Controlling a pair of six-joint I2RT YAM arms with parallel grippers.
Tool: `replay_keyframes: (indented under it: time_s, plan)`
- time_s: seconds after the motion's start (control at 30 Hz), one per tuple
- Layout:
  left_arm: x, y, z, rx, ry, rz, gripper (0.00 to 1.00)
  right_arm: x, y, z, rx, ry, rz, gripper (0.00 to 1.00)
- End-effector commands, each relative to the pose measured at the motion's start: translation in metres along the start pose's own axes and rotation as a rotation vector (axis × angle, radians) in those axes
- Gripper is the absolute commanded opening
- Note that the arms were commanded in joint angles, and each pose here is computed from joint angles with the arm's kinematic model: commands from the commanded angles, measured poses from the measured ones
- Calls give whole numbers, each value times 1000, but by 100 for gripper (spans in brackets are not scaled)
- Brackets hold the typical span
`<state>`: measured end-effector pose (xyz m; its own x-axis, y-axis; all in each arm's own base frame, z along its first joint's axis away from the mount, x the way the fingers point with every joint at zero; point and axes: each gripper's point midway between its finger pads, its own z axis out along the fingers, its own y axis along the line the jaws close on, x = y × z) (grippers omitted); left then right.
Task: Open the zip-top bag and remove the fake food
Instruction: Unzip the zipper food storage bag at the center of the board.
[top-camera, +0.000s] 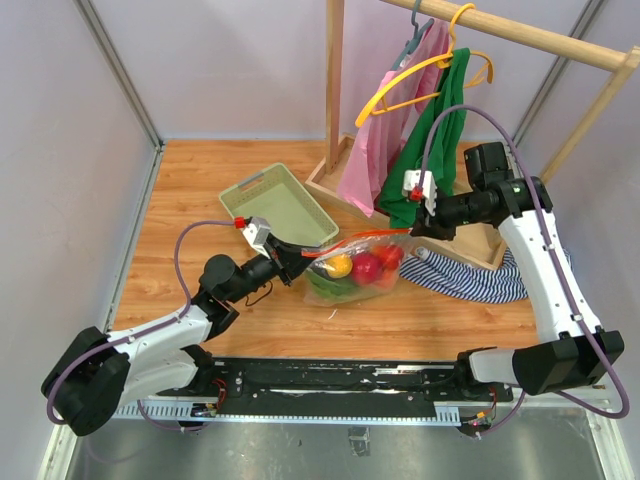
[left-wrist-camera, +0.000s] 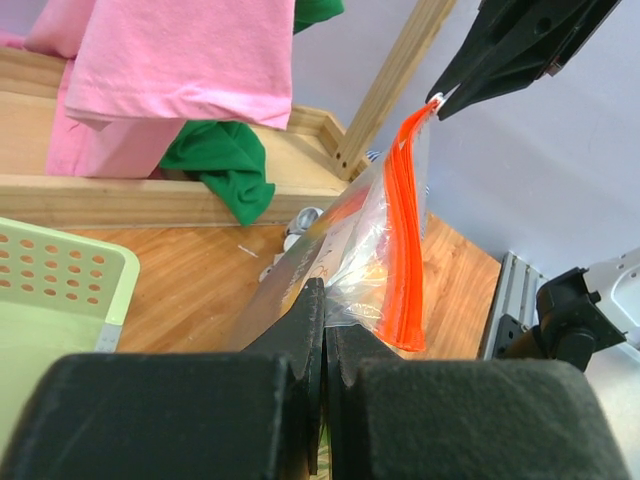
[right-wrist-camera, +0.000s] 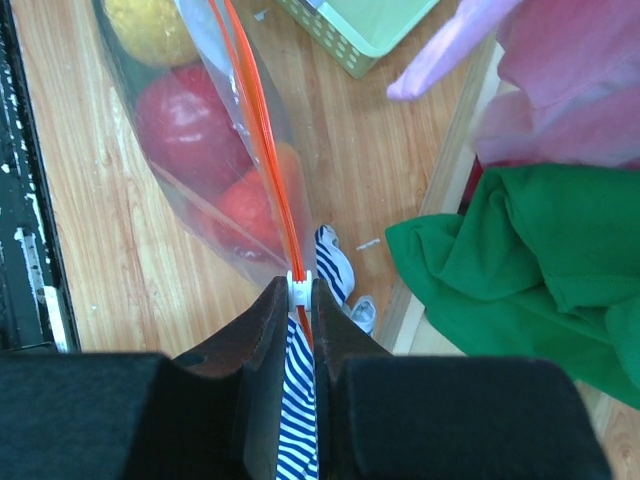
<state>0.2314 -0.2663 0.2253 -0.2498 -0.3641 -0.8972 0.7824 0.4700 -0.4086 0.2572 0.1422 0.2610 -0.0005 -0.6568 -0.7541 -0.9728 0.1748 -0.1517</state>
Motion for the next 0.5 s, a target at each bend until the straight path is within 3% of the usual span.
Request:
replay_keyframes:
  time_s: [0.0,0.4,0.47]
  plan:
    - [-6,7,-1,-16,-20,34,0,16,-9,-16,78,71,-9,8]
    - [-8,9,-2,-18,-14,50,0,33,-15,-21,111,134,8,9]
    - [-9,5,0,2,-11,59,0,27,-13,-21,96,106,8,21]
